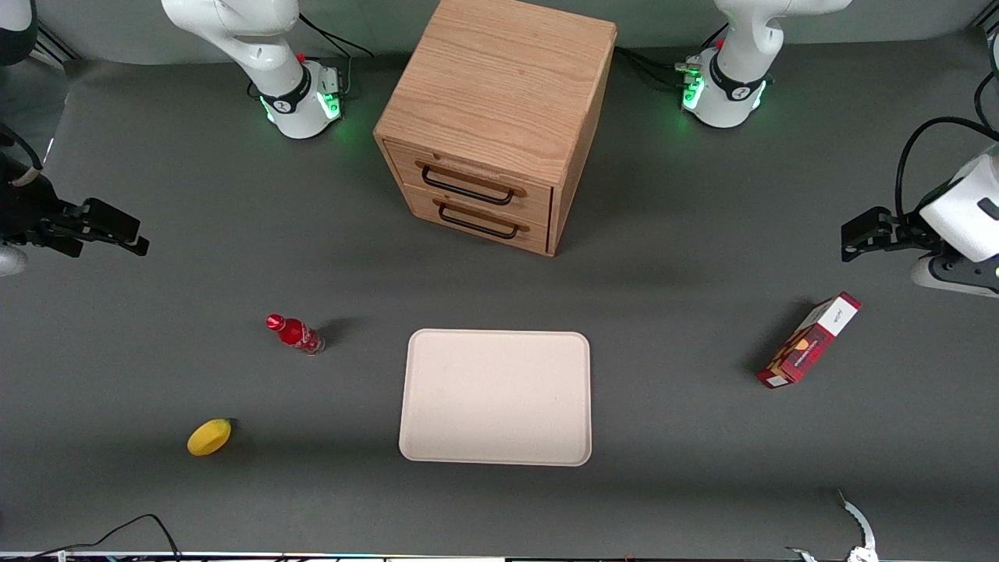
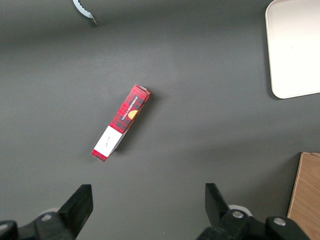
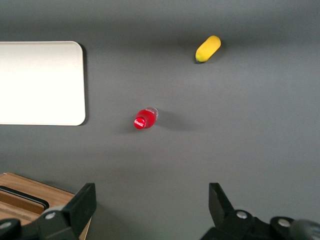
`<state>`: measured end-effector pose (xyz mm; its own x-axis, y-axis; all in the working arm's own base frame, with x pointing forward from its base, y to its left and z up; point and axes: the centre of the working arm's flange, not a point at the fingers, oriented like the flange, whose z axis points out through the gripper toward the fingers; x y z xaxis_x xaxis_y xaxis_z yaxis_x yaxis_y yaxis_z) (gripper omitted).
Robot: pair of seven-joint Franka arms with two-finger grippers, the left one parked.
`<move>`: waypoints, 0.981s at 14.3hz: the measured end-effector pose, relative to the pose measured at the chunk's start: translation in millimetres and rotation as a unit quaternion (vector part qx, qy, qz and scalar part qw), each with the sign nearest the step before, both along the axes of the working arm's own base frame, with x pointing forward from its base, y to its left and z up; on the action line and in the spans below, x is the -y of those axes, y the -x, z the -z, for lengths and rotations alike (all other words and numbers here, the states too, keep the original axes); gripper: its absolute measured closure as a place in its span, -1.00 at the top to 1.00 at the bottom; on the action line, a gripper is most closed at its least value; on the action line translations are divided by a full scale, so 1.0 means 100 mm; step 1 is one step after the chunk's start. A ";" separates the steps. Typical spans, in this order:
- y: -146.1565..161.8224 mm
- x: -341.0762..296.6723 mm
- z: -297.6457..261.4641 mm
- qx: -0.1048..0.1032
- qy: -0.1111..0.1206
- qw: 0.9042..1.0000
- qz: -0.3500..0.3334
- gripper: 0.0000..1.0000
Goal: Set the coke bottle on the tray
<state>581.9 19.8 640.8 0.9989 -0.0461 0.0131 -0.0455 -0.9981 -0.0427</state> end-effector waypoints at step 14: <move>-0.12 -0.06 0.41 -0.027 0.001 1.000 0.001 1.00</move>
<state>593.6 25.9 599.9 0.9980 -0.0490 -0.0411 -0.0505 -0.9980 -0.0378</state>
